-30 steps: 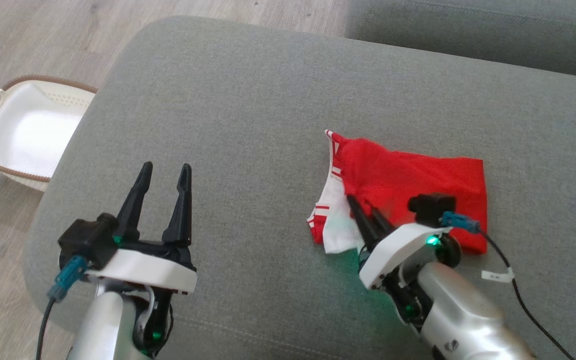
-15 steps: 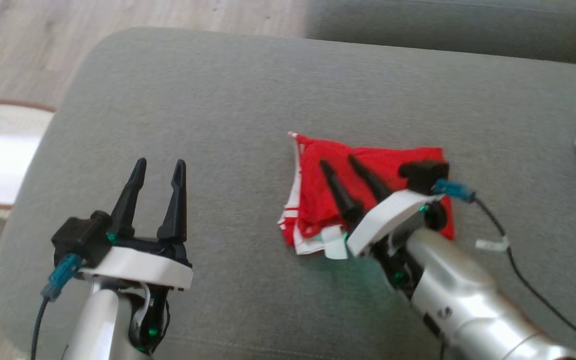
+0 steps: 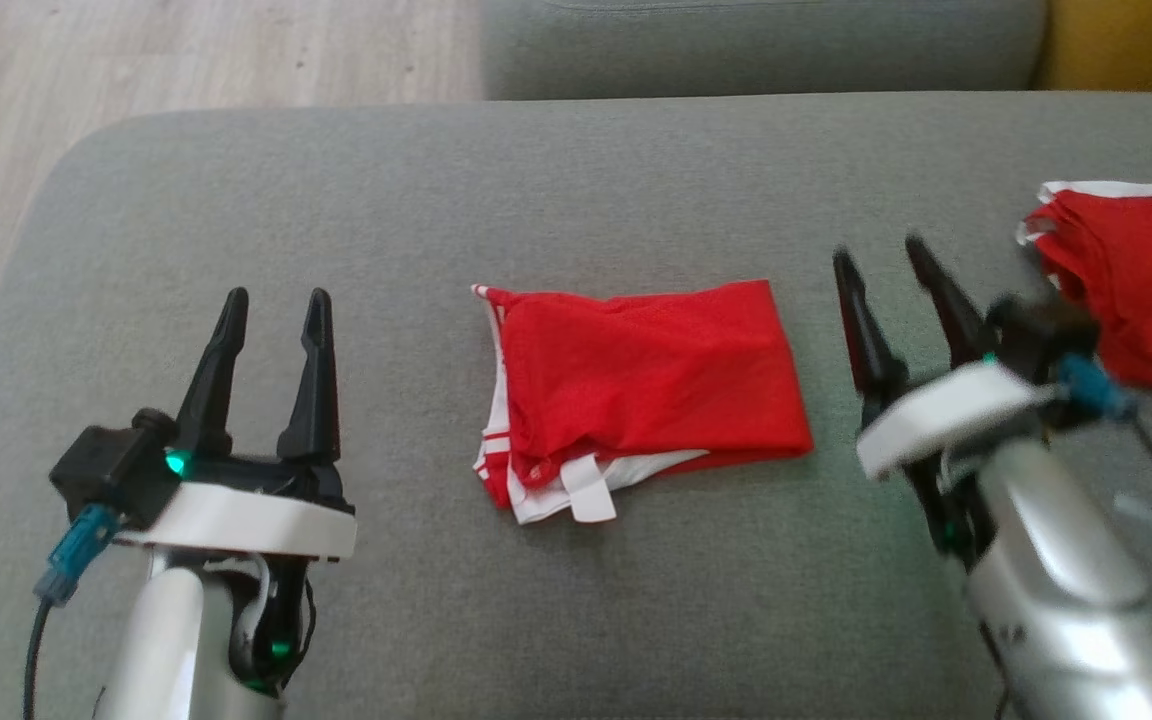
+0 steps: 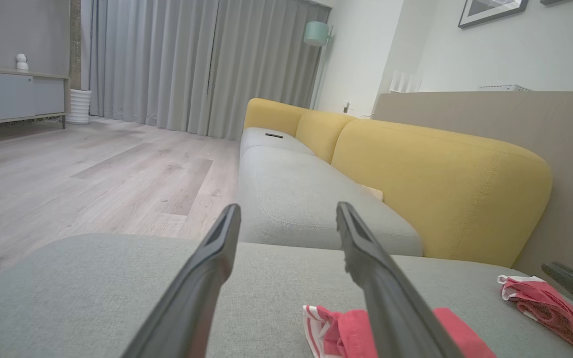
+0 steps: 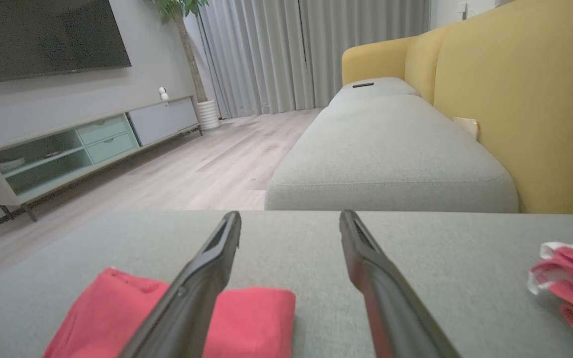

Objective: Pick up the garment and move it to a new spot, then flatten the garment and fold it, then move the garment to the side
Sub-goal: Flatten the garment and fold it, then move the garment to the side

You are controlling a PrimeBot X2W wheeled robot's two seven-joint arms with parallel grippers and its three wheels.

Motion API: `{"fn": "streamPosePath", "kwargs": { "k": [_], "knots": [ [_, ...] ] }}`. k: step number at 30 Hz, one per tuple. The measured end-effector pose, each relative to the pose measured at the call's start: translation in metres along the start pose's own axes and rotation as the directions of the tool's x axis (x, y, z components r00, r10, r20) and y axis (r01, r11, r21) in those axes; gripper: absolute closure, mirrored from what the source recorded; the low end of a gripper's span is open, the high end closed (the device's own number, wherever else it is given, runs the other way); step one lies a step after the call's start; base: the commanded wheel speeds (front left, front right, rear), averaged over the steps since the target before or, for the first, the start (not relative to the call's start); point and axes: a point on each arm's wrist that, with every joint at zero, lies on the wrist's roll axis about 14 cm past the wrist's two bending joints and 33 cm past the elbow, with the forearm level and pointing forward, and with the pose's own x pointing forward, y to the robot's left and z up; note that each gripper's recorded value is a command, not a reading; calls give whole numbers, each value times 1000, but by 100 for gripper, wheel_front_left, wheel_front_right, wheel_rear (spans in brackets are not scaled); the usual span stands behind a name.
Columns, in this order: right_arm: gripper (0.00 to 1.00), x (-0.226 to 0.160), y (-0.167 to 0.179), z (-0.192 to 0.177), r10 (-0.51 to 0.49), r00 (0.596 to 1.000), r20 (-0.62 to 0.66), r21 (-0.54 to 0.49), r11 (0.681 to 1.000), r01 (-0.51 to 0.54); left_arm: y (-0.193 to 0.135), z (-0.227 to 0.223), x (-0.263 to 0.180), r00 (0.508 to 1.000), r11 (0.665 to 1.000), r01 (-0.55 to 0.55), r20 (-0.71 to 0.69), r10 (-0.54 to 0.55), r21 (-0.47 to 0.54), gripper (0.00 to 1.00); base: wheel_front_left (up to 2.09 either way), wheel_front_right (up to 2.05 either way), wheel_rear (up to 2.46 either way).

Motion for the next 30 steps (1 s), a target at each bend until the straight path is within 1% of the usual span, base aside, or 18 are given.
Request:
{"fn": "streamPosePath", "kwargs": {
  "k": [3, 5, 10, 14, 30],
  "knots": [
    [0, -20, -9, -12, -50, 999, -11, -25, 998, 50, -5, 0, 3, 1000, 1000, 14, 2, -14, -4, 0, 0, 0, 0],
    [0, -28, -12, -12, -70, 998, 2, -51, 996, 70, -7, -1, 4, 1000, 1000, 22, 1, -22, -7, 0, 0, 0, 0],
    [0, -41, -16, -3, -119, 992, 51, -72, 990, 123, -13, -10, -2, 999, 999, 37, -27, -37, -4, 0, 0, 0, 0],
    [0, -54, -20, -12, -147, 988, 37, -79, 986, 149, -14, -17, -8, 998, 999, 38, -50, -38, -9, 0, 0, 0, 0],
    [0, -50, -13, -17, -130, 991, 29, -71, 989, 132, -13, -22, -11, 997, 999, 33, -66, -34, -11, 0, 0, 0, 0]
  ]
}}
